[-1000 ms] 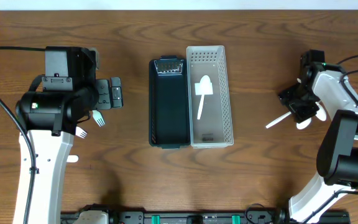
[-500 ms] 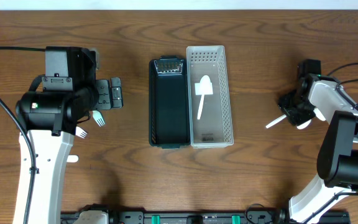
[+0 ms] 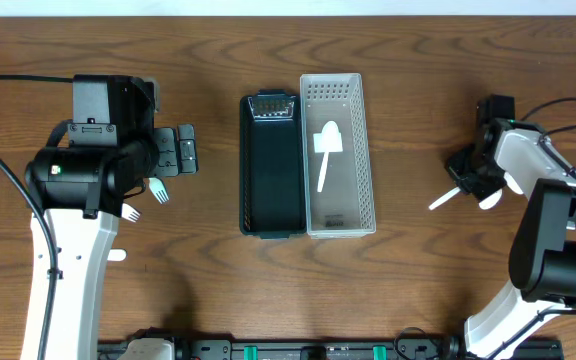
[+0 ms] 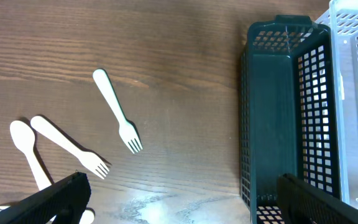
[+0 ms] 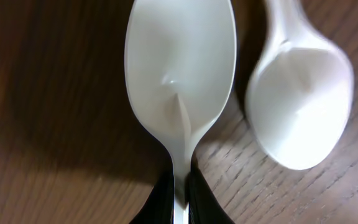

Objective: Pack container
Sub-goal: 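Grasp a second spoon from the pile with the right gripper, then drop the second spoon into the white basket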

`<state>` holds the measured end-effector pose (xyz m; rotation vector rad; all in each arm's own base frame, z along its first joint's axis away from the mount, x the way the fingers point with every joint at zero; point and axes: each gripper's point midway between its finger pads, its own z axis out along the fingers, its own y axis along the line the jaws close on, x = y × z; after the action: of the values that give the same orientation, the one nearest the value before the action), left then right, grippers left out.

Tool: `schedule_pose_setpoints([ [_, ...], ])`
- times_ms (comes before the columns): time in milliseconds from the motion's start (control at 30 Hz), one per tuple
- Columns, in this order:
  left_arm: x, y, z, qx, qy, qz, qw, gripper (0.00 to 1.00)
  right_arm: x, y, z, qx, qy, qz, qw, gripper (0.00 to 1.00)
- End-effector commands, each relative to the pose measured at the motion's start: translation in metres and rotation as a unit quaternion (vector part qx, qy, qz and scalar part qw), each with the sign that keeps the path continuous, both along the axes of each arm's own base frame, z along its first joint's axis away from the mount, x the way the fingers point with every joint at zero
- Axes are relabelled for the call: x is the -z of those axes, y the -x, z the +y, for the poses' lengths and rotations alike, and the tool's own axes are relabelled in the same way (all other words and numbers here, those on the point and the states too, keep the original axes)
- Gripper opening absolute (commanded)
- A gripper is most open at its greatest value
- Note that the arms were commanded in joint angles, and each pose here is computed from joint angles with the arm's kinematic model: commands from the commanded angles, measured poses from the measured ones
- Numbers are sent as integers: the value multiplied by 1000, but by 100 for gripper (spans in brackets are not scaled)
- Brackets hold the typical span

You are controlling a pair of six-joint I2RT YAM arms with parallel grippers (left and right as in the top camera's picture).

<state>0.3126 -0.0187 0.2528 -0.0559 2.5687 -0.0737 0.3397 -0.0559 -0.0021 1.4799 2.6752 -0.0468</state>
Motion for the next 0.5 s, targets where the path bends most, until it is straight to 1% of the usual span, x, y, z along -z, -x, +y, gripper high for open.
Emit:
schedule_pose_setpoints([
  [0,1,0,3,-7,-4,2,1000,98,-41,-32,16,-71,9,-58,996,1],
  [67,1,0,3,-8,-4,2,1000,98,-73,-50,28,-110,16,-94,989,1],
  [167,1,0,3,-7,-4,2,1000,98,-129,-72,58,-174,27,-154,972,1],
  [300,1,0,3,-7,-4,2,1000,98,-190,-87,114,-257,30,-222,940,1],
  [367,1,0,3,-7,-4,3,1000,98,-203,-87,144,-291,26,-239,926,1],
  [467,2,1,3,-8,-4,6,1000,98,-198,-79,184,-334,16,-236,912,1],
])
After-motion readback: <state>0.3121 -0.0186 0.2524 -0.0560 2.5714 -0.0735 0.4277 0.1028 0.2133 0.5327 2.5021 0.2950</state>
